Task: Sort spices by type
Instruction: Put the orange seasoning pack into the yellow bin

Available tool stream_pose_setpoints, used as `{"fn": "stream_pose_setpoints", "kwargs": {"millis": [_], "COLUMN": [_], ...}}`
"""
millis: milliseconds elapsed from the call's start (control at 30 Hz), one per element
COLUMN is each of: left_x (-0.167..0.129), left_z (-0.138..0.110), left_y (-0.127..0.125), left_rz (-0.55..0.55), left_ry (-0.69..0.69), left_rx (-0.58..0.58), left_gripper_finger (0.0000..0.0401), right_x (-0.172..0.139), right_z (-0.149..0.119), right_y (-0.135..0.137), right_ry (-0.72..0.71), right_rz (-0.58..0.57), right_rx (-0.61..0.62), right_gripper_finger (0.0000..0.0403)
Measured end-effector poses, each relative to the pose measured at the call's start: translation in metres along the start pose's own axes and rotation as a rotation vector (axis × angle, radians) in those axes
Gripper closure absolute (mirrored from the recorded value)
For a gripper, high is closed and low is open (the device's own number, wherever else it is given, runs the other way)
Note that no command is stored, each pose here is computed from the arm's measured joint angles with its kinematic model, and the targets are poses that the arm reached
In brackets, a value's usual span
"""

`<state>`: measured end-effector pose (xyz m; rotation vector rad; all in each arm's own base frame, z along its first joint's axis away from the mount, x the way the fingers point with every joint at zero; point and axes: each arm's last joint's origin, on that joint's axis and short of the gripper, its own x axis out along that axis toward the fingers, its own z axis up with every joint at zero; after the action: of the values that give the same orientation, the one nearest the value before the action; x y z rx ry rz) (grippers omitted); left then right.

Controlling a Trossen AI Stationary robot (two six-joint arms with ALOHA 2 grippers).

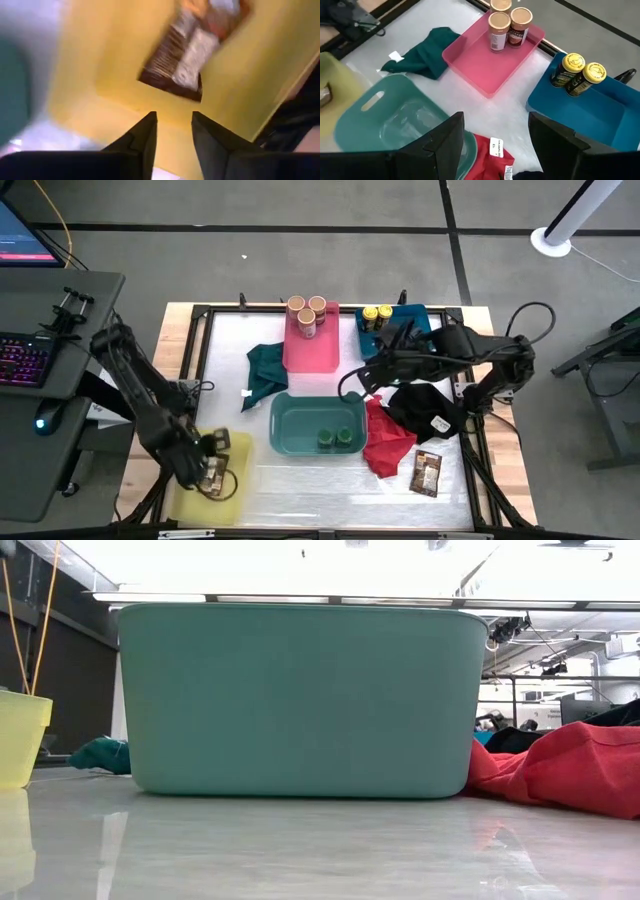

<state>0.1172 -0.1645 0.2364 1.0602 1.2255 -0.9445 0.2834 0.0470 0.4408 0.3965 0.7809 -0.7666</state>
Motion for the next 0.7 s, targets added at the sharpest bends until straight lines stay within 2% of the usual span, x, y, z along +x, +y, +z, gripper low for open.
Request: {"fn": "stream_pose_setpoints", "kwargs": {"millis": [100,200,267,367,433,533,600,700], "left_x": [-0.028,-0.048,-0.057,-0.068,-0.073,-0.081,-0.087,-0.095], "left_z": [-0.014,-0.027,-0.035,-0.046,-0.053,-0.068,-0.082,-0.106], "left_y": [0.009,0.025,0.04,0.069,0.09,0.119,0.132,0.14], "left_rz": [0.035,0.095,0.184,0.37,0.469,0.578,0.628,0.647], "left_ry": [-0.151,-0.345,-0.467,-0.627,-0.738,-0.879,-0.95,-0.961], "left_rx": [-0.312,-0.711,-0.929,-1.2,-1.328,-1.457,-1.553,-1.64], "left_gripper_finger": [0.0328,0.0369,0.0392,0.0393,0.0396,0.04,0.0399,0.04], "right_x": [-0.006,-0.009,-0.009,-0.007,-0.006,0.001,0.005,0.01], "right_z": [0.0,0.0,0.001,0.003,0.002,-0.007,-0.021,-0.054], "right_y": [-0.004,-0.008,-0.009,-0.01,-0.01,-0.01,-0.011,-0.015], "right_ry": [0.014,0.045,0.065,0.096,0.12,0.197,0.275,0.398], "right_rz": [0.029,0.067,0.082,0.105,0.124,0.143,0.143,0.11], "right_rx": [-0.025,-0.072,-0.103,-0.141,-0.151,-0.161,-0.145,-0.09], "right_gripper_finger": [0.0188,0.0188,0.0188,0.0188,0.0188,0.0193,0.0203,0.0224]}}
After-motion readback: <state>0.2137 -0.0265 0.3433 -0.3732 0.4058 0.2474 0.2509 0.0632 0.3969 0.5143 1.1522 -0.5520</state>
